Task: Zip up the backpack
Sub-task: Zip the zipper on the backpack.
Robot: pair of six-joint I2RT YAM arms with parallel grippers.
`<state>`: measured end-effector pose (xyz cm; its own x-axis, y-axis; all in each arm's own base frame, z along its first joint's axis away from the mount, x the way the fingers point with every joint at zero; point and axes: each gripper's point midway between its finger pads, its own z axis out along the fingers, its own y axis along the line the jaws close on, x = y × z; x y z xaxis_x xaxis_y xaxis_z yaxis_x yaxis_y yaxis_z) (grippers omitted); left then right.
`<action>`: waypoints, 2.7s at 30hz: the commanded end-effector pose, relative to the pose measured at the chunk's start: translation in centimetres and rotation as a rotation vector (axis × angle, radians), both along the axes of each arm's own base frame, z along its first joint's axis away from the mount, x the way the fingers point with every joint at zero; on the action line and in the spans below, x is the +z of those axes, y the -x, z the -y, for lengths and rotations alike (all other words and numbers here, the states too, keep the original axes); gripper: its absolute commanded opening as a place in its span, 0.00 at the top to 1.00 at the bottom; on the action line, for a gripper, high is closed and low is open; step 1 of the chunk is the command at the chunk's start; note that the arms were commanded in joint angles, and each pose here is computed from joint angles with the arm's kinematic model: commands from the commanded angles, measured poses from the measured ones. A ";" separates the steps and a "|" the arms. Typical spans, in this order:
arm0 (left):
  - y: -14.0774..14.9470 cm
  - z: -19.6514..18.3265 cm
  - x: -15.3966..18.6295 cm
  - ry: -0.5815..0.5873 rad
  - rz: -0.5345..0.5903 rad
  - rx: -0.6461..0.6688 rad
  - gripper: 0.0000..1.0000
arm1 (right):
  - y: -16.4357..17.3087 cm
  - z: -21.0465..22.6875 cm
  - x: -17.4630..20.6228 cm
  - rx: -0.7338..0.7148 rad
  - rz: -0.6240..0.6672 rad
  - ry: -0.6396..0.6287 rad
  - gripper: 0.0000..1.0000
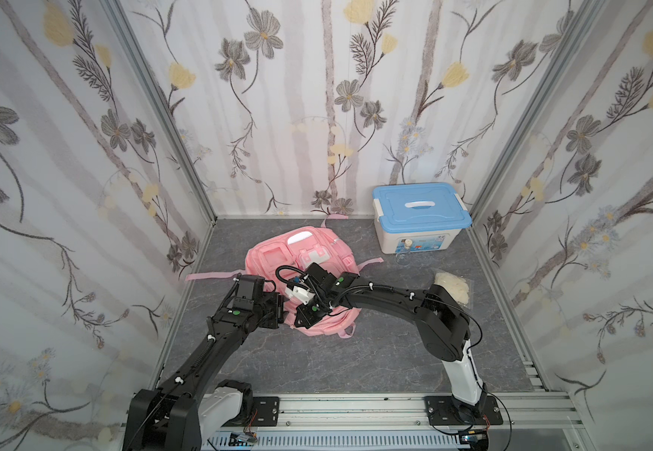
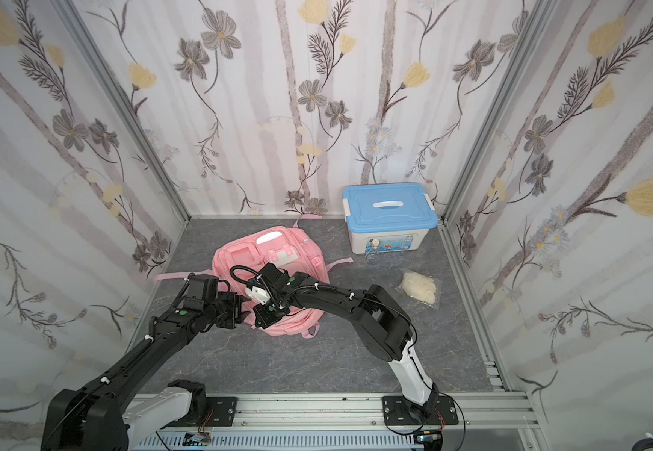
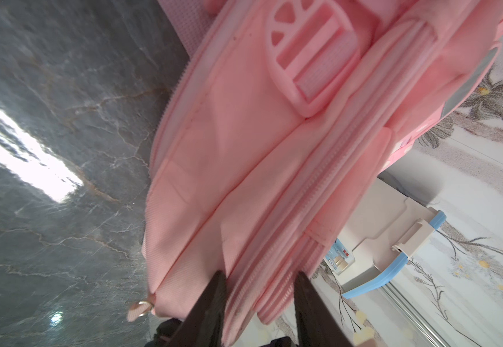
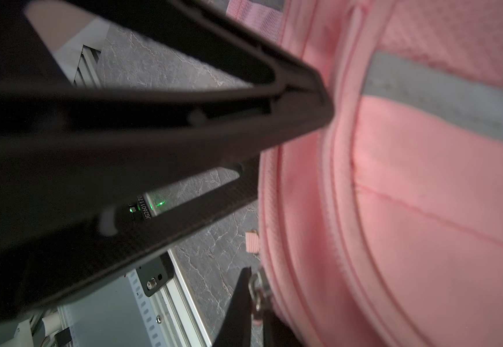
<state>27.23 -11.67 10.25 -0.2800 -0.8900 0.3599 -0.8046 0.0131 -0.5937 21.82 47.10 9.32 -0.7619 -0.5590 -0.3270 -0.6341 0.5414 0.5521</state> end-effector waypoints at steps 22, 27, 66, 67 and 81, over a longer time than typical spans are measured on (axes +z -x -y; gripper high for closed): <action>2.0 0.9 -0.4 0.013 -0.013 0.001 0.64 | -0.6 -0.9 1.3 0.001 0.000 -0.063 1.00; 1.4 0.9 -0.2 -0.003 -0.001 -0.003 0.64 | -0.5 -1.1 1.5 0.004 -0.006 -0.071 1.00; 2.5 -7.0 -3.4 -0.110 -0.154 -0.045 1.00 | -4.3 13.8 -3.6 0.215 0.129 0.419 1.00; 2.3 -7.5 -3.4 -0.116 -0.156 -0.043 1.00 | -4.5 14.3 -3.7 0.221 0.138 0.437 1.00; -2.4 -12.3 -1.2 -0.148 -0.126 -0.075 0.86 | -7.9 16.2 -1.9 0.218 0.257 0.504 1.00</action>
<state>28.87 -1.62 9.55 -0.3210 -0.8692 0.3762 -0.8661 0.1086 -0.4880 29.49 35.45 7.90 -0.5239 -0.7972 -0.3001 -0.8517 0.4861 0.1956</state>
